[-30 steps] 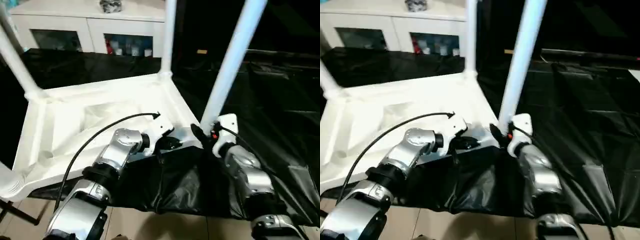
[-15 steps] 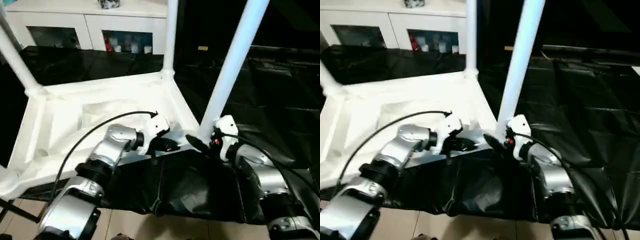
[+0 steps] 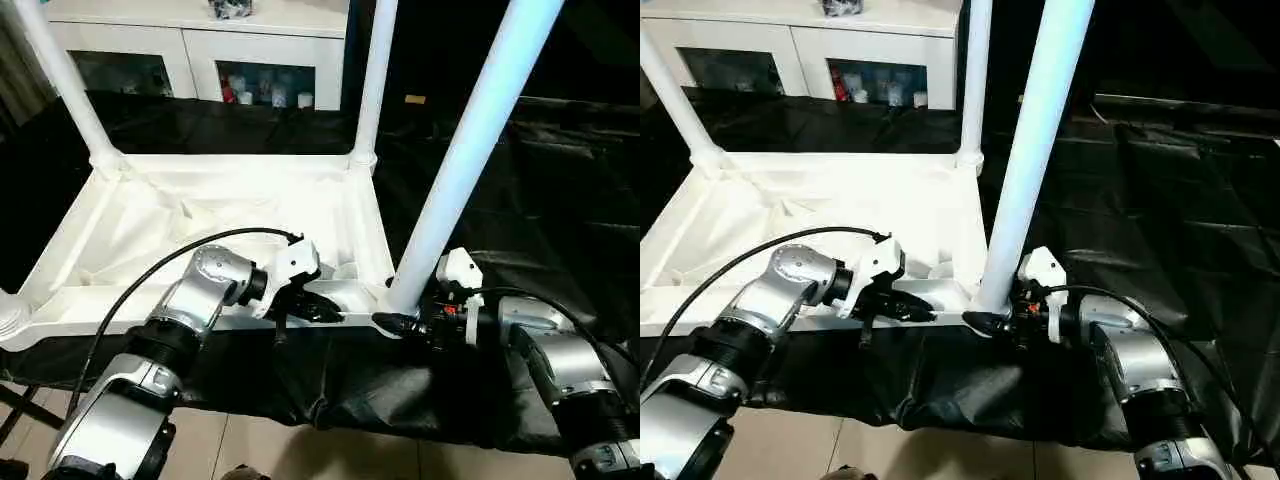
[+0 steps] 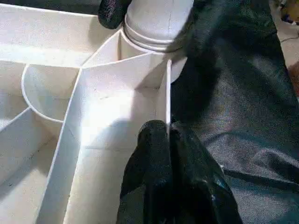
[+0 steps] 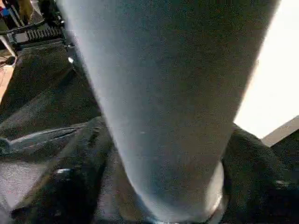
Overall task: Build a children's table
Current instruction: Rotate leg to tighten
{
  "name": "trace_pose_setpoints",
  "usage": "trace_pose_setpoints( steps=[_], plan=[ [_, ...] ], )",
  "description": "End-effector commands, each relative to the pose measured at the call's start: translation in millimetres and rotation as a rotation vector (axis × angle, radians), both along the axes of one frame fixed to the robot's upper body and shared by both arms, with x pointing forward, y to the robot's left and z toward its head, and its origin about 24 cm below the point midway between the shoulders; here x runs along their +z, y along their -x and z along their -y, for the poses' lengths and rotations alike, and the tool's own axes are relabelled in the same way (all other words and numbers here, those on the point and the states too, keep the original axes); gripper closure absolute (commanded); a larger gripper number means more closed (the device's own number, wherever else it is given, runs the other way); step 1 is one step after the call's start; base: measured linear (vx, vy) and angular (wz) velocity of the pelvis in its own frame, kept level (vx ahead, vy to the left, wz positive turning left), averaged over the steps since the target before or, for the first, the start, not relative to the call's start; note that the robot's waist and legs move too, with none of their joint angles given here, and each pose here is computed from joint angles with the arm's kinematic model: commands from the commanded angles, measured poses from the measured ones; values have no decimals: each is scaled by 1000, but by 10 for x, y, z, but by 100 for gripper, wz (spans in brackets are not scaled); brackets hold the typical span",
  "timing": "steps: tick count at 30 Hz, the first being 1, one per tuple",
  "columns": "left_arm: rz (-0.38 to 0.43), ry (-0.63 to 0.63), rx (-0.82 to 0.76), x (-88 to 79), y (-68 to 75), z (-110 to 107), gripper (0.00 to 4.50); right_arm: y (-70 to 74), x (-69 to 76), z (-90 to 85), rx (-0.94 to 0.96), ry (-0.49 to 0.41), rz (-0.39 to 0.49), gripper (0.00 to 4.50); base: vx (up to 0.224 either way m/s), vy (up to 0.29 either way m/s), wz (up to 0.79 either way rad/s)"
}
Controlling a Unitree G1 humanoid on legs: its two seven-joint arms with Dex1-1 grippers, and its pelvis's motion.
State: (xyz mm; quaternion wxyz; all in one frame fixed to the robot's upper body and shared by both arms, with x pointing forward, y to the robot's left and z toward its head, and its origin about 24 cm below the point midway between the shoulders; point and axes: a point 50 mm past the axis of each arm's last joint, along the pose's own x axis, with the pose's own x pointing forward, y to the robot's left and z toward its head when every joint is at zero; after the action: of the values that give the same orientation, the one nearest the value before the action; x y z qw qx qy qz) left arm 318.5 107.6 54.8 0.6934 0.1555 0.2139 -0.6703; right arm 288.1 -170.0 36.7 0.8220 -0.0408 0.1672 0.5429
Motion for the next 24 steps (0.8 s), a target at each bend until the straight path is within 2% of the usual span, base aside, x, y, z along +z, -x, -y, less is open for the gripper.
trace_pose_setpoints(
  steps=[1,7,15,17,18,21,22,23,24],
  plan=[
    [33,48,-57,127,1,111,450,67,-140,-96,68,34,-81,145,0,0,0],
    [30,45,-34,114,-20,88,450,64,-153,-136,77,36,-87,184,0,0,0],
    [62,33,67,107,-112,127,450,112,-302,-261,-23,-9,-133,192,0,0,0],
    [90,36,126,106,-163,212,450,74,-352,-326,-119,-23,-130,192,0,0,0],
    [109,41,197,111,-217,324,450,-22,-380,-411,-269,-43,-114,192,0,0,0],
    [127,47,263,120,-266,423,450,-97,-390,-495,-379,-60,-108,192,-50,15,-8],
    [153,52,341,129,-312,563,450,-180,-387,-613,-507,-89,-115,193,0,0,0],
    [153,53,343,129,-312,571,450,-184,-387,-620,-513,-90,-115,193,0,0,0],
    [163,66,374,130,-312,702,450,-242,-373,-742,-601,-98,-105,193,0,0,0]
  ],
)
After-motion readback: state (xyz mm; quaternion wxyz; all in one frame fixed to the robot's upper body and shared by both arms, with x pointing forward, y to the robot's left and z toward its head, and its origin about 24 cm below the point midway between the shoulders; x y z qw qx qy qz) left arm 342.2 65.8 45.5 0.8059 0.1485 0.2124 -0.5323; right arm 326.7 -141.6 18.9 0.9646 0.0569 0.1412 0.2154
